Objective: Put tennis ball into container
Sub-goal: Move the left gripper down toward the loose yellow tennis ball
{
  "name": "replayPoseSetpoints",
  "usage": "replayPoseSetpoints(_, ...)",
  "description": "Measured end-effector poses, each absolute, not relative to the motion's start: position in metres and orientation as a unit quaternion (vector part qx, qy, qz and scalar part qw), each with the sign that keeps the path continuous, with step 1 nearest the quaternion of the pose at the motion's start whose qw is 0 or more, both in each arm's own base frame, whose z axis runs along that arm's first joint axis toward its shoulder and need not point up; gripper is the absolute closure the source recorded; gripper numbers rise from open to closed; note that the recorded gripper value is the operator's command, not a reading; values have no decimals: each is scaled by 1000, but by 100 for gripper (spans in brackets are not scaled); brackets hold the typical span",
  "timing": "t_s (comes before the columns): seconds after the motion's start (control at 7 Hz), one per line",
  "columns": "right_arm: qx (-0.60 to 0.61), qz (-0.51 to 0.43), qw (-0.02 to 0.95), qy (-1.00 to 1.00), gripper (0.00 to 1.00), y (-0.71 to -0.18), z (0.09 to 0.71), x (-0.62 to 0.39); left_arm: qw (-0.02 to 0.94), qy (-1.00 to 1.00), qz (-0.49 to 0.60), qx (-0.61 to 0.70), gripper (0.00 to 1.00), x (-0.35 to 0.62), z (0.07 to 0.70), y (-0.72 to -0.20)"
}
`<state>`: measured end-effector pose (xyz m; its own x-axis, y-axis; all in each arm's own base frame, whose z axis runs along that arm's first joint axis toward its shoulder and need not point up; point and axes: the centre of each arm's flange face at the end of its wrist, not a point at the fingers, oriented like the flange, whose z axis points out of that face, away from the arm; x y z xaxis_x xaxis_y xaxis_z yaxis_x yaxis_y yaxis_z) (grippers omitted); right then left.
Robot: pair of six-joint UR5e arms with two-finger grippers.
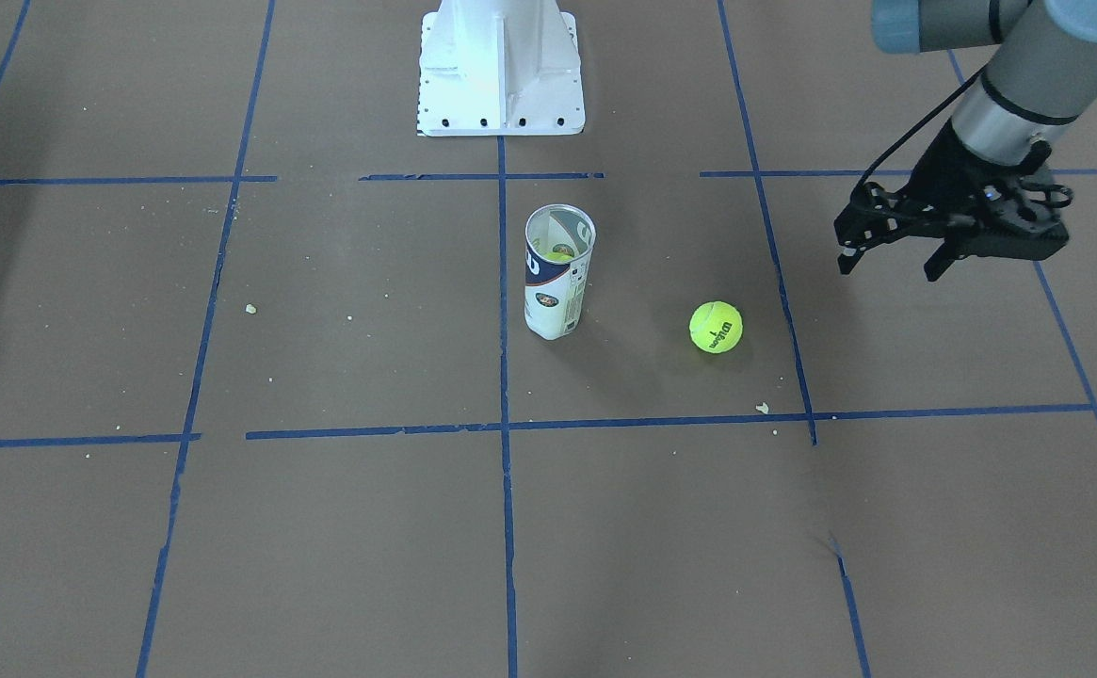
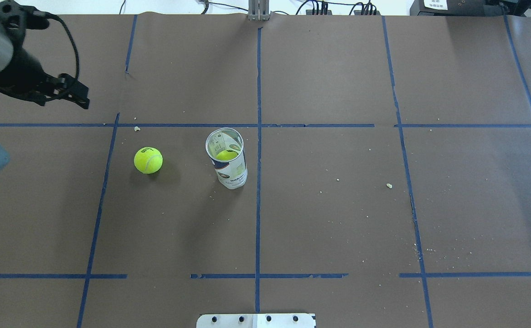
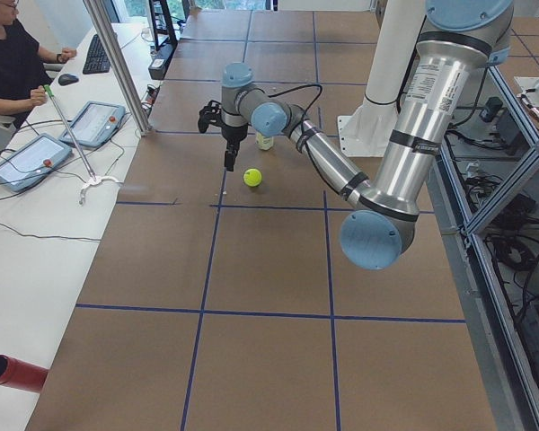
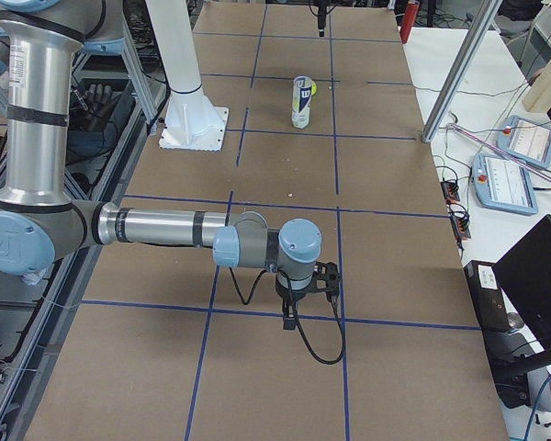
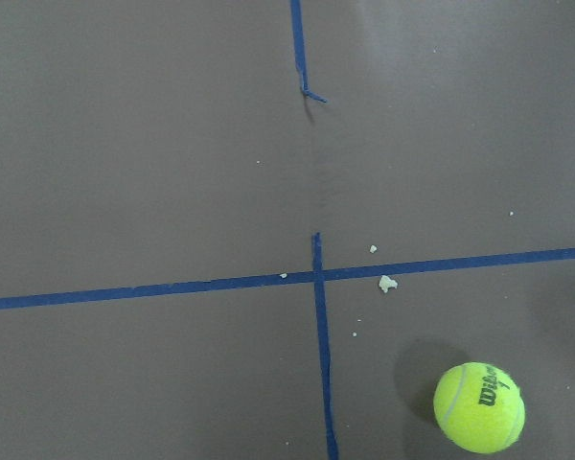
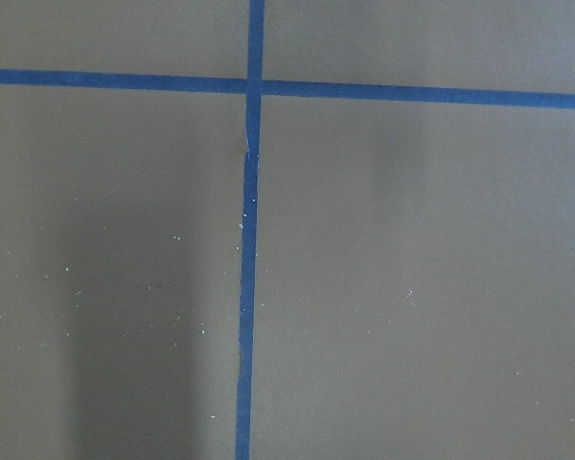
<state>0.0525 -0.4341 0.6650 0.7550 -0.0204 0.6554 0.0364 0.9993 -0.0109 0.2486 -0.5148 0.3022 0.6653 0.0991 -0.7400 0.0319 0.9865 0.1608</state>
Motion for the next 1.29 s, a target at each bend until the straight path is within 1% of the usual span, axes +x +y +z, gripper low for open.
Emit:
replayPoseSetpoints(0.29,-11,-15,937,-350,0,-434,665,53,912,407,16,39,0,319,300,-520)
replayPoseSetpoints(0.71,-11,-15,937,-350,0,-434,665,53,917,399,-10,26,0,380,319,-510)
replayPoseSetpoints(1.29,-11,-15,937,-350,0,-434,665,53,916,400,-9,21,0,418,347,-501)
